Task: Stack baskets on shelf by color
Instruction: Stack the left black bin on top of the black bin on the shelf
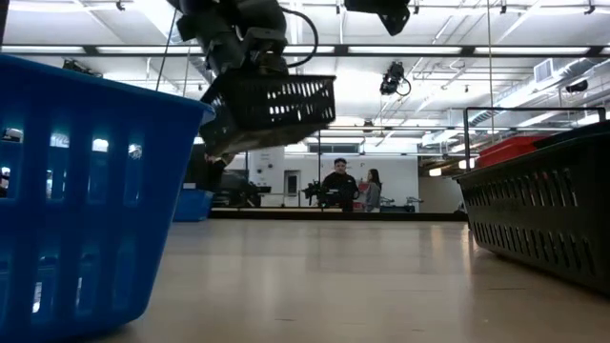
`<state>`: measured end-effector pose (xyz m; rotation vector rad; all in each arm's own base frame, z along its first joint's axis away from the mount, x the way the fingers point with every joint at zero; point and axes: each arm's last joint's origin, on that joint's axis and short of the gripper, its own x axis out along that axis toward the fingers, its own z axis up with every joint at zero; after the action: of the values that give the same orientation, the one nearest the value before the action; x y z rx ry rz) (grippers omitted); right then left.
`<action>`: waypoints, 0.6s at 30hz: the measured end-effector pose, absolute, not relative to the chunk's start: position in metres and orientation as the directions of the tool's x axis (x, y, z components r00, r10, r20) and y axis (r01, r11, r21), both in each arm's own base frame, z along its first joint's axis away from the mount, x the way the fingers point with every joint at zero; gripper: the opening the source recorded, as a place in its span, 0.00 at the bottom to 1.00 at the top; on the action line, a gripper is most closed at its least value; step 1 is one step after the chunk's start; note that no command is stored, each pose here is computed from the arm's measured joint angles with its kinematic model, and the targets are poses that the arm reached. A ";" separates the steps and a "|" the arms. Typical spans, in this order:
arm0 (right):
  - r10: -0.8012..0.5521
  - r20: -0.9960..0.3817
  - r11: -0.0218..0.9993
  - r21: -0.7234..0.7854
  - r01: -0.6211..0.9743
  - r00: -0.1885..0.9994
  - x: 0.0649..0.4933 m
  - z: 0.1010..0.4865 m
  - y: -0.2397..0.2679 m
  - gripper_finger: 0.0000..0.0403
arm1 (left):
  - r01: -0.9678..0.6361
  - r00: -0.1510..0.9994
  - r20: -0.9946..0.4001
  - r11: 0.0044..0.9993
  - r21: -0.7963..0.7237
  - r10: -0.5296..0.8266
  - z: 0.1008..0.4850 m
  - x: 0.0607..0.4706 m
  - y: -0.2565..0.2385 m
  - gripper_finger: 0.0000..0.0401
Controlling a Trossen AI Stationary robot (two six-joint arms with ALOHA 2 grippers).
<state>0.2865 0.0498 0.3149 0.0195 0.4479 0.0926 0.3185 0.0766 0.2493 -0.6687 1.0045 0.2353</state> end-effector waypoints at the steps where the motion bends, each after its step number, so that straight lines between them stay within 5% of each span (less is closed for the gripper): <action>1: 0.089 -0.433 0.996 0.026 -0.086 0.897 0.287 0.315 0.050 0.35 | -0.467 0.539 -0.834 0.780 -0.416 -0.121 0.255 0.318 0.085 0.01; 5: 0.031 -0.447 0.996 -0.062 -0.065 0.894 0.291 0.309 0.048 0.35 | -0.406 0.559 -0.813 0.801 -0.440 -0.164 0.275 0.315 0.107 0.01; 12: -0.019 -0.552 0.995 -0.088 -0.036 0.833 0.320 0.319 0.035 0.35 | -0.386 0.377 -0.898 0.842 -0.376 -0.228 0.275 0.319 0.109 0.01; 18: 0.006 -0.640 0.993 -0.086 -0.079 0.768 0.360 0.348 0.026 0.43 | -0.392 0.357 -0.906 0.843 -0.368 -0.229 0.274 0.324 0.110 0.02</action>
<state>0.3602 0.0264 0.3479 -0.1099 0.6936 0.0466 0.3237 0.1099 0.2736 -0.5946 1.2218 0.1134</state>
